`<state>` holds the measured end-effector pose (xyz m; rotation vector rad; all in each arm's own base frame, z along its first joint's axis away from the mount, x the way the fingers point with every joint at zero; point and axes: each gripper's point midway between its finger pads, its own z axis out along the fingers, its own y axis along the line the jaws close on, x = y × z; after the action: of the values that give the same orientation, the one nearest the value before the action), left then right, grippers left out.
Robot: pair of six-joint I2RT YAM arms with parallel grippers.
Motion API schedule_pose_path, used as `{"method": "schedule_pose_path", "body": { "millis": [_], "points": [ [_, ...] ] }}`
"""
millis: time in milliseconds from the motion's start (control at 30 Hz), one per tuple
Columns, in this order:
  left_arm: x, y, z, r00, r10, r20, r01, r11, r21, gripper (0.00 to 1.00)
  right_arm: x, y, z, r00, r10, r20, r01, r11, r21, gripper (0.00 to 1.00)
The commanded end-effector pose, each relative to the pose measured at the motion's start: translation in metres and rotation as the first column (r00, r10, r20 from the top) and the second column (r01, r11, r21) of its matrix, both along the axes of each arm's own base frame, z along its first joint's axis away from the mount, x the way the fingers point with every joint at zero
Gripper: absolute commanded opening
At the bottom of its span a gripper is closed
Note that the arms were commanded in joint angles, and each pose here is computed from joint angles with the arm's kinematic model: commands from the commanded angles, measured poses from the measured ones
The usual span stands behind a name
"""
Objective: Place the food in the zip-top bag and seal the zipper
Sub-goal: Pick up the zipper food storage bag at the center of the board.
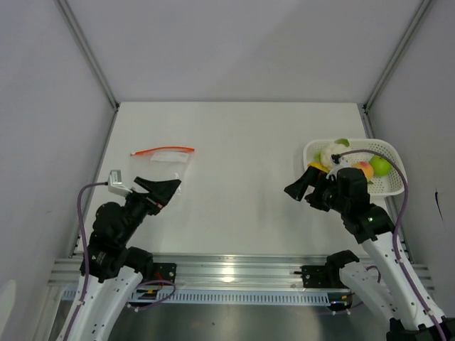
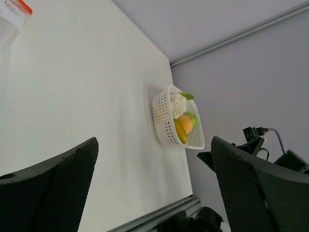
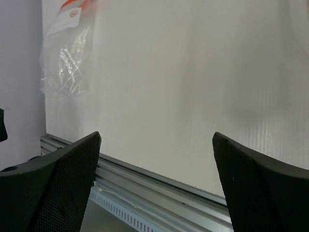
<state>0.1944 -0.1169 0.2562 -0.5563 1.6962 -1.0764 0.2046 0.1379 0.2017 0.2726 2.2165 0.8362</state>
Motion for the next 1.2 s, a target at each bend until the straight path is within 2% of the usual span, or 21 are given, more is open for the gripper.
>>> {"method": "schedule_pose_path", "body": {
  "millis": [0, 67, 100, 167, 233, 267, 333, 367, 400, 433, 467, 500, 567, 600, 667, 700, 733, 800, 833, 900, 1167],
  "points": [
    [-0.009, 0.006, 0.004, 0.999, 0.015, 0.029, -0.015, 1.0, 0.004, 0.99, 0.033, 0.001, 0.031, 0.991, 0.003, 0.133, 0.01, 0.995, -0.103, 0.99],
    [-0.014, 0.004, 0.008, 0.993, -0.013, 0.121, 0.01, 1.0, 0.022, 0.99, 0.043, 0.023, 0.042, 0.983, 0.072, 0.169, -0.055, 0.993, -0.103, 0.99],
    [-0.015, 0.007, 0.011, 0.99, 0.003, 0.139, -0.005, 1.0, 0.013, 0.99, 0.054, 0.032, 0.05, 0.976, 0.078, 0.202, -0.059, 0.994, -0.097, 0.99],
    [-0.018, 0.015, 0.01, 0.989, 0.043, 0.144, -0.043, 0.999, -0.005, 0.99, 0.073, 0.067, 0.044, 0.97, 0.161, 0.181, -0.142, 0.983, -0.114, 0.99],
    [-0.02, 0.015, 0.011, 0.985, 0.035, 0.168, -0.039, 0.999, 0.023, 0.99, 0.091, 0.095, 0.046, 0.957, 0.22, 0.192, -0.201, 0.973, -0.111, 0.99],
    [-0.022, 0.014, 0.014, 0.982, 0.027, 0.187, -0.033, 0.999, 0.029, 0.99, 0.102, 0.115, 0.022, 0.956, 0.261, 0.132, -0.244, 0.961, -0.129, 0.99],
    [-0.023, 0.016, 0.018, 0.979, 0.026, 0.2, -0.038, 0.998, 0.057, 0.99, 0.125, 0.143, 0.037, 0.941, 0.29, 0.176, -0.28, 0.957, -0.081, 0.99],
    [-0.023, 0.018, 0.019, 0.981, 0.031, 0.193, -0.046, 0.996, 0.078, 0.99, 0.137, 0.158, 0.014, 0.943, 0.306, 0.128, -0.299, 0.951, -0.076, 0.99],
    [-0.019, 0.022, 0.014, 0.986, 0.055, 0.157, -0.071, 0.993, 0.098, 0.99, 0.151, 0.171, 0.028, 0.936, 0.309, 0.17, -0.307, 0.951, -0.042, 0.99],
    [-0.017, 0.024, 0.01, 0.989, 0.063, 0.135, -0.079, 0.99, 0.117, 1.0, 0.16, 0.18, 0.024, 0.942, 0.298, 0.152, -0.299, 0.954, -0.02, 0.98],
    [-0.019, 0.027, 0.017, 0.987, 0.069, 0.142, -0.09, 0.986, 0.143, 1.0, 0.169, 0.194, -0.003, 0.948, 0.304, 0.094, -0.303, 0.953, -0.019, 0.98],
    [-0.015, 0.029, 0.013, 0.99, 0.083, 0.112, -0.101, 0.981, 0.166, 0.99, 0.182, 0.207, 0.009, 0.947, 0.299, 0.118, -0.302, 0.953, 0.008, 0.96],
    [-0.014, 0.032, 0.014, 0.991, 0.093, 0.1, -0.111, 0.975, 0.191, 0.99, 0.195, 0.226, -0.004, 0.958, 0.279, 0.061, -0.283, 0.957, 0.07, 0.93],
    [-0.012, 0.035, 0.012, 0.99, 0.11, 0.091, -0.126, 0.972, 0.2, 1.0, 0.202, 0.241, -0.033, 0.956, 0.292, 0.007, -0.292, 0.952, 0.088, 0.9],
    [-0.011, 0.035, 0.01, 0.99, 0.111, 0.083, -0.126, 0.97, 0.209, 0.99, 0.215, 0.264, -0.033, 0.955, 0.298, 0.005, -0.295, 0.942, 0.159, 0.84],
    [-0.011, 0.034, 0.008, 0.991, 0.107, 0.078, -0.121, 0.97, 0.212, 0.98, 0.221, 0.276, -0.057, 0.953, 0.302, -0.019, -0.295, 0.942, 0.161, 0.82],
    [-0.012, 0.034, 0.008, 0.992, 0.104, 0.077, -0.119, 0.97, 0.212, 0.97, 0.229, 0.286, -0.053, 0.954, 0.298, 0.0, -0.294, 0.939, 0.178, 0.8],
    [-0.013, 0.033, 0.008, 0.992, 0.097, 0.079, -0.112, 0.97, 0.216, 0.96, 0.237, 0.301, -0.057, 0.954, 0.3, 0.012, -0.295, 0.925, 0.239, 0.68],
    [-0.013, 0.033, 0.007, 0.993, 0.094, 0.076, -0.108, 0.97, 0.22, 0.94, 0.24, 0.305, -0.076, 0.956, 0.295, -0.013, -0.283, 0.928, 0.244, 0.67],
    [-0.013, 0.032, 0.005, 0.994, 0.088, 0.071, -0.102, 0.968, 0.229, 0.93, 0.248, 0.315, -0.075, 0.959, 0.285, 0.009, -0.276, 0.921, 0.276, 0.61],
    [-0.013, 0.028, 0.007, 0.995, 0.053, 0.087, -0.074, 0.965, 0.253, 0.84, 0.264, 0.343, -0.105, 0.954, 0.3, -0.002, -0.286, 0.909, 0.303, 0.61]
  ]
}}
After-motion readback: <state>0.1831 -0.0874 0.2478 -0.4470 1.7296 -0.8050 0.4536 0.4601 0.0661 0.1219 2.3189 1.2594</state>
